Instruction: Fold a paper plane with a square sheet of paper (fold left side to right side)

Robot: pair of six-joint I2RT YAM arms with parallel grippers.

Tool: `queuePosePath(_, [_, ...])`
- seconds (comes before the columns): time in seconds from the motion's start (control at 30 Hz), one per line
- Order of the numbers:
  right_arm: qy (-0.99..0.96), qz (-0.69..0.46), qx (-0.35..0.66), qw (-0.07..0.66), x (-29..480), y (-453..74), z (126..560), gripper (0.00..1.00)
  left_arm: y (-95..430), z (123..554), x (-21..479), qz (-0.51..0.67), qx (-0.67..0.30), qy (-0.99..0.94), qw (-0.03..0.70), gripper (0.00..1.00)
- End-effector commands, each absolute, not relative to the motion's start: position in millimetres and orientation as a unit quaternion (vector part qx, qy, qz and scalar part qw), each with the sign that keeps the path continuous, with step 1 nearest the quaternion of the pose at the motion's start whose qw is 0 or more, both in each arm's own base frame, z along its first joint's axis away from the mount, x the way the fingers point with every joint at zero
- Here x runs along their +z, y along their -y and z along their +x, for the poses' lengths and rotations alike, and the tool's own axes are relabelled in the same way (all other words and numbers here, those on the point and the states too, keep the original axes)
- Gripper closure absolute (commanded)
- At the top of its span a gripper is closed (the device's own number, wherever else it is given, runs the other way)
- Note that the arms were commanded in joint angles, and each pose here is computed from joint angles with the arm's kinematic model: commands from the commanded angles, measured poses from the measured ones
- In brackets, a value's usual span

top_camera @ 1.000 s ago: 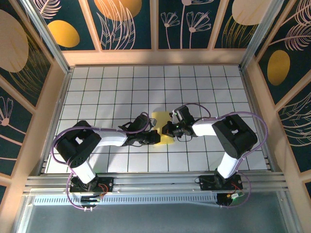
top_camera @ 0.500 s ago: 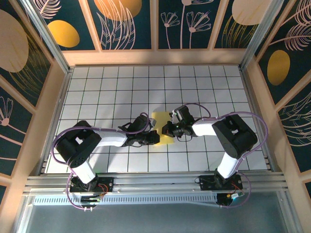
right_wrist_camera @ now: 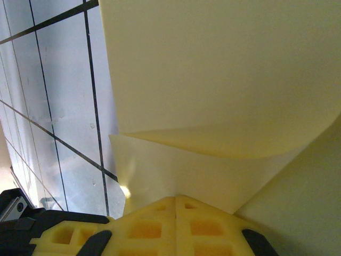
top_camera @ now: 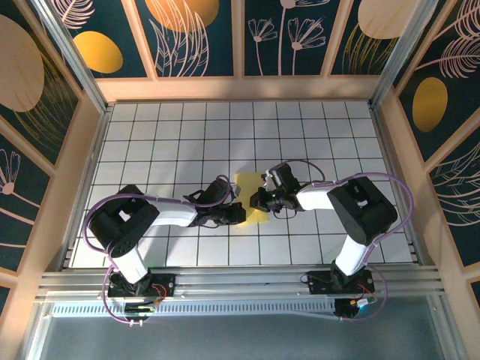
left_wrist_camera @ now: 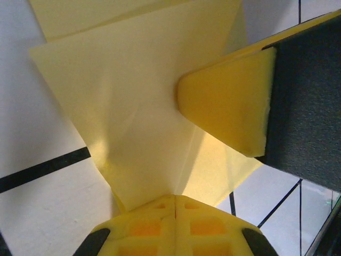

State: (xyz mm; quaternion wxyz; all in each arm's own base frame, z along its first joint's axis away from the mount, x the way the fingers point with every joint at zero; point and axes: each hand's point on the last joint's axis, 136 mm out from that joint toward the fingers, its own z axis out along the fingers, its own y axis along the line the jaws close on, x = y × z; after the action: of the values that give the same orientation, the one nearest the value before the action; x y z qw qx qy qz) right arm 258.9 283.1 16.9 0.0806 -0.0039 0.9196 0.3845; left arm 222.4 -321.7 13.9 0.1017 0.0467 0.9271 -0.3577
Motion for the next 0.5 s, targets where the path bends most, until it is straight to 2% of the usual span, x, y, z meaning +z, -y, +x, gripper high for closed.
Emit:
queuePosePath(0.0, [-0.935, -0.004, 0.35, 0.054, -2, -275, 247, 1.0, 312, 216, -2, 0.04, -0.338, -0.936, 0.088, 0.96])
queuePosePath(0.17, [-0.931, -0.01, 0.36, 0.06, 5, -280, 250, 1.0, 310, 215, -4, 0.038, -0.335, -0.937, 0.087, 0.98])
queuePosePath(0.47, [-0.907, -0.037, 0.401, 0.12, 54, -296, 271, 1.0, 302, 214, -11, 0.036, -0.315, -0.944, 0.089, 1.0])
